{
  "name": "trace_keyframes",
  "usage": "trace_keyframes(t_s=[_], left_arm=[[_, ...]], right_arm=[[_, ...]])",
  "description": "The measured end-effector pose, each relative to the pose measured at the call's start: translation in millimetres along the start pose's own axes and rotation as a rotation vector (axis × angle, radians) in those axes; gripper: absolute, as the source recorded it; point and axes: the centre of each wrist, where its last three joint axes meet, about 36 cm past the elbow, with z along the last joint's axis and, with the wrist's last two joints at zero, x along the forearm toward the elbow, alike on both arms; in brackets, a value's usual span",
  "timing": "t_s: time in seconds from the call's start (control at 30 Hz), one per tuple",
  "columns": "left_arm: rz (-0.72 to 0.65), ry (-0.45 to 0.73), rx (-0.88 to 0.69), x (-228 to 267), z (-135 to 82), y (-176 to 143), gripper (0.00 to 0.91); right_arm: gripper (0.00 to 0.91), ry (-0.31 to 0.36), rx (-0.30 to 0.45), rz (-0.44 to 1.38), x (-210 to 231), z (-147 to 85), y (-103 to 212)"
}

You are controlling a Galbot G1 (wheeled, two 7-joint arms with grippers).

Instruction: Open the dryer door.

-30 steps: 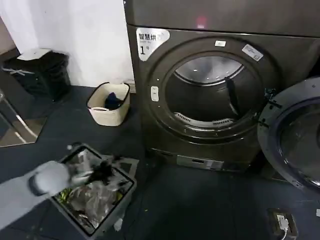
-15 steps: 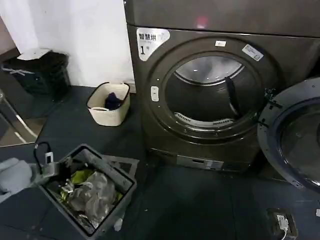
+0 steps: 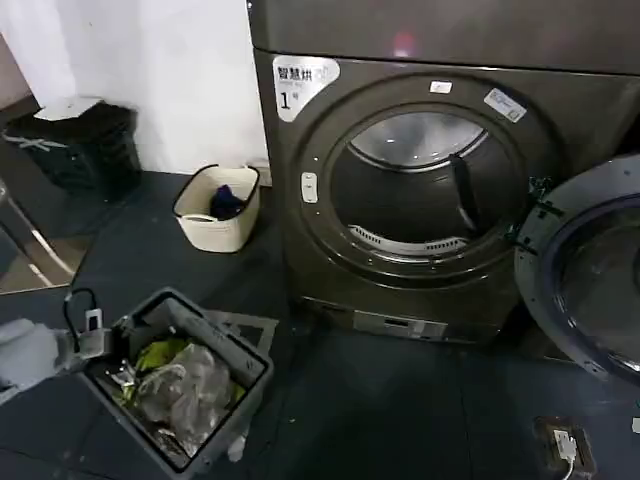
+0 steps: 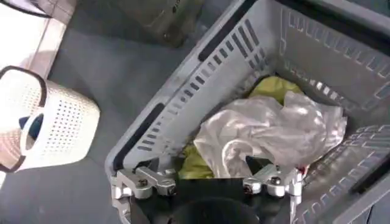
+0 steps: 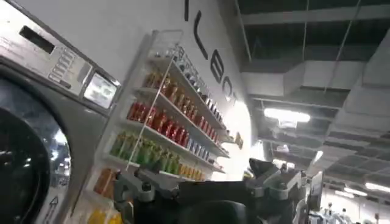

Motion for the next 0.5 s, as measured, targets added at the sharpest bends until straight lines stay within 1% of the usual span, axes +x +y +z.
trace_keyframes(t_s=[0.1,0.4,0.5], left_arm=[[0.013,0.012,-0.028,0.0,0.7,-0.4,0.907],[0.019,0.034,-0.043,2.1,2.9,0.2,0.907],[0.018,0.045,-0.049,2.6,6.5,1.8,0.907]], right_arm=[[0.907,0.001,0.000,-0.001,0.1,1.2,0.6],[0.907,0.001,0.006,0.002,0.3,0.8,-1.6],[0.907,0.001,0.006,0.002,0.3,0.6,-1.6]])
